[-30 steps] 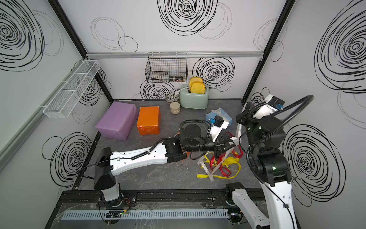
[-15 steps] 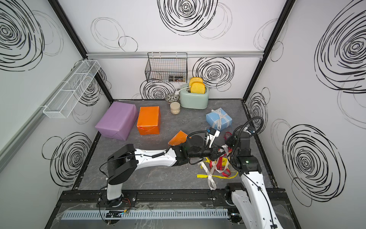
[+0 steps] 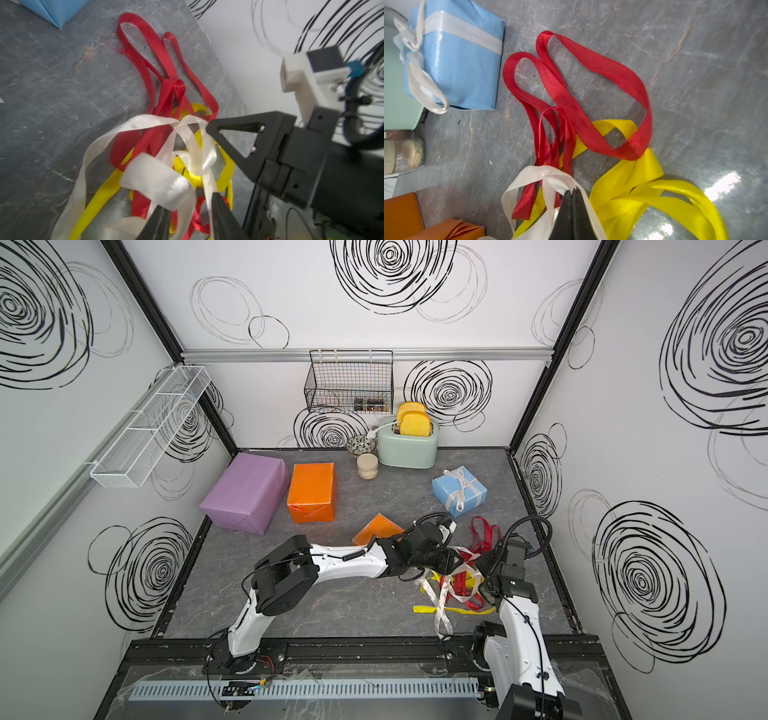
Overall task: Untie the ribbon bows on the gift boxes
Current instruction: Place the ribbon at the center of the board, then move the gift box to the center of the board.
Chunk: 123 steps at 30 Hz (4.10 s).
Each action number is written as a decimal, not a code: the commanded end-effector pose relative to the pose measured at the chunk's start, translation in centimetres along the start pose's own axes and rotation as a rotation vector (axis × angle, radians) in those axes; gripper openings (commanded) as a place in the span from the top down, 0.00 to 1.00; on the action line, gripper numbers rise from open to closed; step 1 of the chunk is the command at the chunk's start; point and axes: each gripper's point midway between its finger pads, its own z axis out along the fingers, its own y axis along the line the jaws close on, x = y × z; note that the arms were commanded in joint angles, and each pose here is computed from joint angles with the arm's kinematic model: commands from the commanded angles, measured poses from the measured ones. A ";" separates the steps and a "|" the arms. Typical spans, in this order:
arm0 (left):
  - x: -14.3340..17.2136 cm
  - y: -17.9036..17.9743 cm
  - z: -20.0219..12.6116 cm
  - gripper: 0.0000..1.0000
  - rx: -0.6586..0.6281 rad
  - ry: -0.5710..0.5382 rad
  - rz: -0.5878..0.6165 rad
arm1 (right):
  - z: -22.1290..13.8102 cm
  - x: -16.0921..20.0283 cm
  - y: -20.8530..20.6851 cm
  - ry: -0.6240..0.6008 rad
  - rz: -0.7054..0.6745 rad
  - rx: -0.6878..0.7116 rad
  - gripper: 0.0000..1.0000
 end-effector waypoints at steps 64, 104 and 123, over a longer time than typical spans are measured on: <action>-5.1 18.1 -43.0 0.04 -0.563 -0.779 -0.098 | -2.1 23.6 19.6 0.470 -1.032 -0.395 0.00; -4.8 16.6 -42.3 0.04 -0.495 -0.768 -0.079 | 6.5 20.4 40.3 0.317 -1.049 -0.579 0.00; -4.9 15.7 -41.8 0.04 -0.428 -0.760 -0.078 | 5.5 -15.8 24.0 -0.203 -0.149 -0.299 0.02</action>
